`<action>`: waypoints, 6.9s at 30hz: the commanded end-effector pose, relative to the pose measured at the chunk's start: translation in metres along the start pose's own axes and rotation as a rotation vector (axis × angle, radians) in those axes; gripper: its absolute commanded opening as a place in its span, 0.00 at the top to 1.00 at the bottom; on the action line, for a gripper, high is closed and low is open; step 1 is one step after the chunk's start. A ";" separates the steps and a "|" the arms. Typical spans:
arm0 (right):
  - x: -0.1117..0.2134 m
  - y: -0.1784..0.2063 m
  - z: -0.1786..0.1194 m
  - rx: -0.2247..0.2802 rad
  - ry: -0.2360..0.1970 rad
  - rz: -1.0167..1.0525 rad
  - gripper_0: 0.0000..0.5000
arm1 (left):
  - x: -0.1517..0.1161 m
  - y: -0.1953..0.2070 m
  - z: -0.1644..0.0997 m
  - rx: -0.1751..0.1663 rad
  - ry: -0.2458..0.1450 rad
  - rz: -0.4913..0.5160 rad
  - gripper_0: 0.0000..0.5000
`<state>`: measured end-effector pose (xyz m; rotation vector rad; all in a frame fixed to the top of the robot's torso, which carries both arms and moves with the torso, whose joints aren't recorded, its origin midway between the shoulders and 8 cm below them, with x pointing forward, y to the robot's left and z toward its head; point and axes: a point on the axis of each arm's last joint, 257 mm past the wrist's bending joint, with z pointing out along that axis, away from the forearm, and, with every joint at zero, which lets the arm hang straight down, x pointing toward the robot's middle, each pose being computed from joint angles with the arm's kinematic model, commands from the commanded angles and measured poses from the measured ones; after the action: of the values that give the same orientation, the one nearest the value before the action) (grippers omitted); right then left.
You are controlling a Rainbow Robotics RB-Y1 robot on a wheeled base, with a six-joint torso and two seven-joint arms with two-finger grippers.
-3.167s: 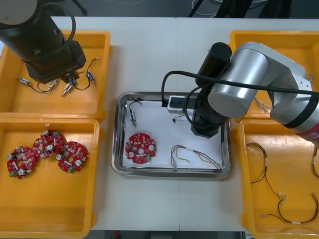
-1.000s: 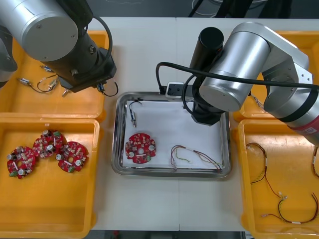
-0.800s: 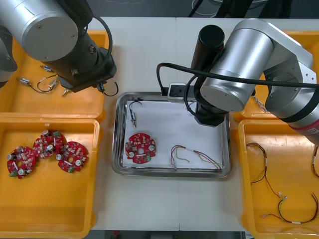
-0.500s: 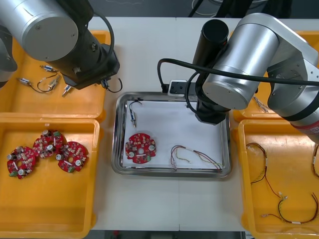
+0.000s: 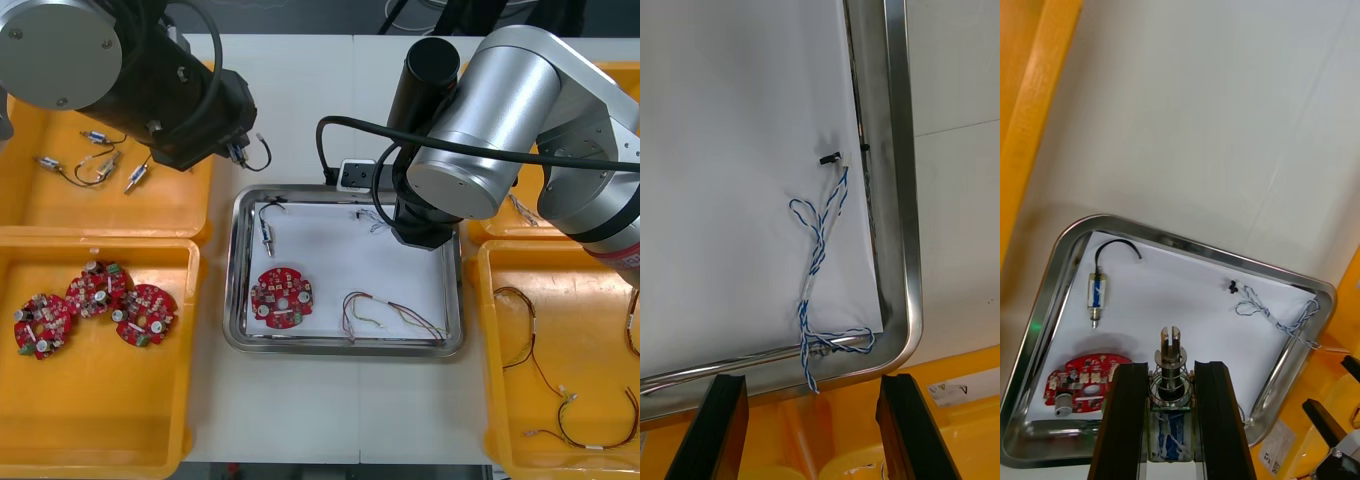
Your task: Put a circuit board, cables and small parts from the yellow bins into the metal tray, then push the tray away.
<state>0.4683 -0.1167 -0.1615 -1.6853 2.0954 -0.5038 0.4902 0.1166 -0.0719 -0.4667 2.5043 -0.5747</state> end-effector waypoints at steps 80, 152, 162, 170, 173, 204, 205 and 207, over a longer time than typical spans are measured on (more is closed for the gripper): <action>0.291 0.005 -0.061 0.056 0.017 1.175 0.00 | 0.072 -0.001 0.148 -0.189 -0.074 0.069 0.00; 0.050 0.087 -0.077 -0.223 -0.059 0.384 0.00 | 0.018 0.311 -0.105 -0.416 0.027 0.330 0.00; -0.007 0.121 -0.066 -0.230 -0.061 0.145 0.00 | 0.006 0.296 -0.105 -0.383 -0.011 0.343 0.00; -0.041 0.133 -0.053 -0.247 -0.081 -0.116 0.00 | 0.006 0.296 -0.105 -0.383 -0.011 0.343 0.00; -0.052 0.140 -0.048 -0.257 -0.099 -0.201 0.00 | 0.006 0.296 -0.105 -0.383 -0.011 0.343 0.00; -0.055 0.208 0.022 -0.239 -0.106 -0.276 0.00 | 0.006 0.296 -0.105 -0.383 -0.011 0.343 0.00; -0.056 0.208 0.023 -0.231 -0.108 -0.277 0.00 | 0.006 0.296 -0.105 -0.383 -0.011 0.343 0.00; -0.057 0.209 0.027 -0.207 -0.100 -0.286 0.00 | 0.006 0.296 -0.105 -0.383 -0.011 0.343 0.00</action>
<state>0.3339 -0.0354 -0.2792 -2.0106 2.0066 -0.2825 0.3530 0.4012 -0.1563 -0.2130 2.6744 0.0399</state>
